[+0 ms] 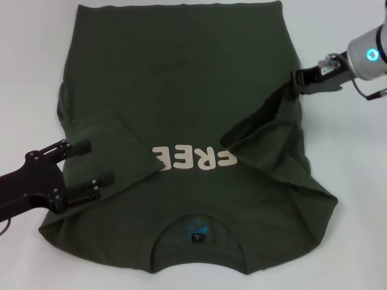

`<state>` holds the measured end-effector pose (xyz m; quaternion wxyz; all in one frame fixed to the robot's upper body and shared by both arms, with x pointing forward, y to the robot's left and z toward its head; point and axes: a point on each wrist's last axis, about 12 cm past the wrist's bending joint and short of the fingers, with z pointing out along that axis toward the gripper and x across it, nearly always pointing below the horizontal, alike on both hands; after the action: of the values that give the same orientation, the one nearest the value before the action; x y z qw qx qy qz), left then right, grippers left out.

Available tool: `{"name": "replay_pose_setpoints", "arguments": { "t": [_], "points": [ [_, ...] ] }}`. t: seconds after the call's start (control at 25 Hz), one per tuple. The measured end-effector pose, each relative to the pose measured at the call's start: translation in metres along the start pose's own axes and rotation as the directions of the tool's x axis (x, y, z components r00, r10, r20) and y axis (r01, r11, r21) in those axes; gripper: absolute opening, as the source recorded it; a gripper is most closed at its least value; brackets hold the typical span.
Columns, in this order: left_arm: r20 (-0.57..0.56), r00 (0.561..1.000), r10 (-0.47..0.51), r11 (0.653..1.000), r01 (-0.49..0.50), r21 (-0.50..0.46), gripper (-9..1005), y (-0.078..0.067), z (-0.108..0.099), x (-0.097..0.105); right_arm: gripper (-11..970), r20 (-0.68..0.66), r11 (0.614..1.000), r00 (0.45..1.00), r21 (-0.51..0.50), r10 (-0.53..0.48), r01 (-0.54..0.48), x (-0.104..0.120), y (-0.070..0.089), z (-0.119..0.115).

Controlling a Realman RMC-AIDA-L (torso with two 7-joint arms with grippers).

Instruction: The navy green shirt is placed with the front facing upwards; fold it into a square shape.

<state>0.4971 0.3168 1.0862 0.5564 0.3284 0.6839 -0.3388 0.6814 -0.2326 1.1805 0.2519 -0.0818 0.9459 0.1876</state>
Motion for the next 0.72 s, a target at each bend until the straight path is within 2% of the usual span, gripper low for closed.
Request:
{"name": "replay_pose_setpoints", "arguments": {
  "t": [0.28, 0.48, 0.72],
  "points": [
    [-0.001, 1.0, 0.0, 1.0, 0.0, -0.004, 835, 0.001, 0.001, 0.0, 3, 0.061, 1.0, 0.998, -0.016, -0.006, 0.007, 0.002, 0.013, 0.017],
    [0.0, 1.0, -0.005, 1.0, 0.005, -0.002, 835, 0.0, 0.001, 0.001, 3, 0.062, 0.997, 0.998, -0.072, -0.007, 0.012, 0.007, 0.021, 0.024],
    [0.0, 1.0, -0.005, 1.0, 0.005, -0.003, 835, 0.0, 0.001, 0.001, 3, 0.039, 0.995, 0.999, -0.097, 0.002, 0.002, 0.01, 0.02, 0.026]
  ]
}}
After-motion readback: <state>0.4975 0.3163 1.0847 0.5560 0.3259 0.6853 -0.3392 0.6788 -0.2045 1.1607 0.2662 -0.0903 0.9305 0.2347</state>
